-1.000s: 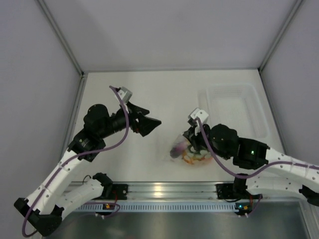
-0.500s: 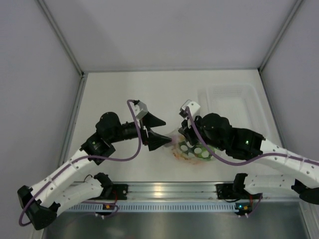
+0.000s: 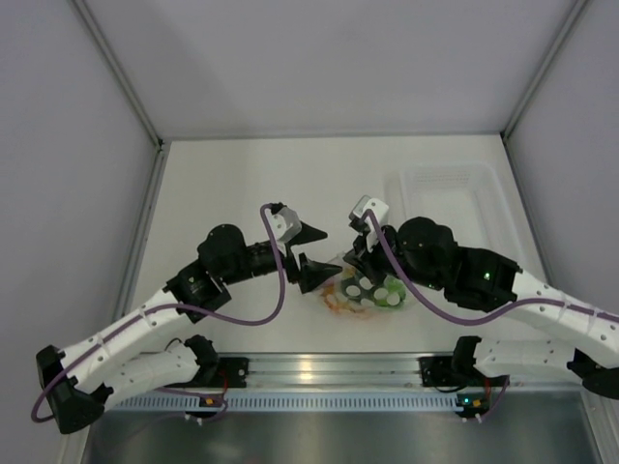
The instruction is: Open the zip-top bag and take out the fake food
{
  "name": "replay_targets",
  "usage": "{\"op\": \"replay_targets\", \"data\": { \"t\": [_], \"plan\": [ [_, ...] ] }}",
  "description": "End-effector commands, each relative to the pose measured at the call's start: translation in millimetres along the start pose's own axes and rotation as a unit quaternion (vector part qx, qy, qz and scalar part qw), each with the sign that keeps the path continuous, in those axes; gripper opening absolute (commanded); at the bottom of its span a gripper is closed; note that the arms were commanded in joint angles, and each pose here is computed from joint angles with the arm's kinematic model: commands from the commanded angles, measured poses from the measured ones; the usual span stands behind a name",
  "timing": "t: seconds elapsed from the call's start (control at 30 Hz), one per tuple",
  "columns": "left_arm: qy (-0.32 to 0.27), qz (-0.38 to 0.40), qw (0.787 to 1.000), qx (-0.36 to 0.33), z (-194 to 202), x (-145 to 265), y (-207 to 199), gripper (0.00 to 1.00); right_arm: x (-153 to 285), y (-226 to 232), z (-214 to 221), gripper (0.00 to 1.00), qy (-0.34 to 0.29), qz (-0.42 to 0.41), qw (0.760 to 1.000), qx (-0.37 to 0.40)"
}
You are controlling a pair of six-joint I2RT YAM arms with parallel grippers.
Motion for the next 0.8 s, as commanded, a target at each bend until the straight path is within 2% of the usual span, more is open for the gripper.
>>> {"op": "replay_targets", "data": {
  "t": [0.0,0.07,0.2,0.23,0.43,0.47,0.53,0.6,0.63,0.77],
  "plan": [
    [-0.038,-0.022,0.998,-0.04,-13.0,-4.4,5.3,0.86,9.2,-0.8,-13.4,0.0,-0.039,-0.018,0.999,0.004],
    [-0.033,-0.011,0.999,-0.041,-12.3,-6.6,3.8,0.84,9.8,0.0,-11.6,0.0,-0.039,-0.02,0.999,0.005],
    [-0.016,0.007,0.999,-0.035,-6.3,-13.0,1.7,0.66,14.9,-0.2,-11.3,0.0,-0.046,-0.021,0.999,0.003],
    [-0.013,0.01,0.999,-0.035,-4.1,-13.6,1.8,0.57,15.7,-0.6,-12.0,0.0,-0.048,-0.019,0.999,0.001],
    [0.005,0.014,1.0,-0.028,8.0,-17.6,3.7,0.45,25.2,-1.1,-15.2,0.0,-0.066,-0.02,0.998,-0.006],
    [0.007,0.014,1.0,-0.027,8.4,-18.9,3.8,0.37,25.3,-1.3,-15.2,0.0,-0.067,-0.02,0.998,-0.006],
    [0.011,0.021,0.999,-0.025,8.1,-22.2,2.8,0.26,26.0,-1.2,-14.3,0.0,-0.068,-0.02,0.997,-0.008],
    [0.012,0.03,0.999,-0.023,5.6,-24.8,0.3,0.05,26.2,-1.3,-14.2,0.0,-0.071,-0.019,0.997,-0.009],
    [0.016,0.03,0.999,-0.021,7.2,-27.0,1.0,0.0,25.2,-0.8,-12.9,0.0,-0.071,-0.02,0.997,-0.009],
    [0.012,0.027,0.999,-0.02,4.6,-27.4,0.4,0.0,25.4,0.7,-8.8,0.0,-0.077,-0.023,0.997,-0.011]
  ]
}}
Point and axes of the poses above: each gripper's point midway between its finger pads, its own x axis back along the fingers, its own y axis along the line the jaws close on, z = x × y, the point moved 6 cm from there along x, back along the fingers, and after that the axes turned 11 degrees about x, right-handed, at the moved point
